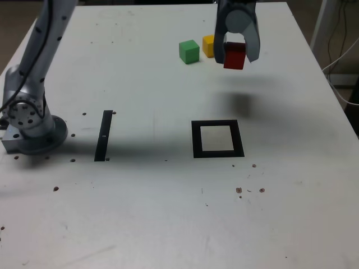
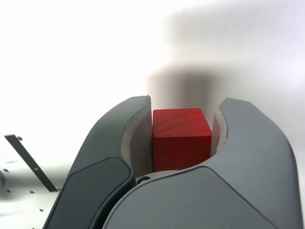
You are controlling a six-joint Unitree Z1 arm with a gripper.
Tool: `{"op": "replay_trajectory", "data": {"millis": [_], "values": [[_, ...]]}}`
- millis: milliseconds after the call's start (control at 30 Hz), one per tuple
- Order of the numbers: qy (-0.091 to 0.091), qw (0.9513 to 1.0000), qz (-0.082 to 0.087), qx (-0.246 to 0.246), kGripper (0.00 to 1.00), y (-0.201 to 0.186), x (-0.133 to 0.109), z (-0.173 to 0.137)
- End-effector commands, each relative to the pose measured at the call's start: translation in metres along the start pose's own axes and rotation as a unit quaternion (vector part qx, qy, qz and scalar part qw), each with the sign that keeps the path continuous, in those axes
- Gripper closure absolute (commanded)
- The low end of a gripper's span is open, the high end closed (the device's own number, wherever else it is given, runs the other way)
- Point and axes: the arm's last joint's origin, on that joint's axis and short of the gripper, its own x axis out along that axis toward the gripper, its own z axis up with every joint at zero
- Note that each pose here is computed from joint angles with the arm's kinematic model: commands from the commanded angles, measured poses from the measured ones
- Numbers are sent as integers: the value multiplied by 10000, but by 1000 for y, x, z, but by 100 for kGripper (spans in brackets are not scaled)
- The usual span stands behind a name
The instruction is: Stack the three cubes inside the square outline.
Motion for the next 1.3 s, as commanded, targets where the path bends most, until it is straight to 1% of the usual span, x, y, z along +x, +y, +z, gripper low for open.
{"op": "replay_trajectory", "data": {"millis": [0, 300, 433, 867, 1100, 1267], "values": [[-78, 10000, 2, -7, 64, -8, -5, -5], [-225, 9997, -80, -99, 64, -41, 3, -23], [-268, 9994, -75, -189, 64, -59, 7, -28], [-195, 9990, -14, -392, 64, -100, 20, -35], [-161, 9989, 62, -427, 64, -114, 28, -33], [-119, 9990, 59, -427, 64, -122, 38, -30]]}}
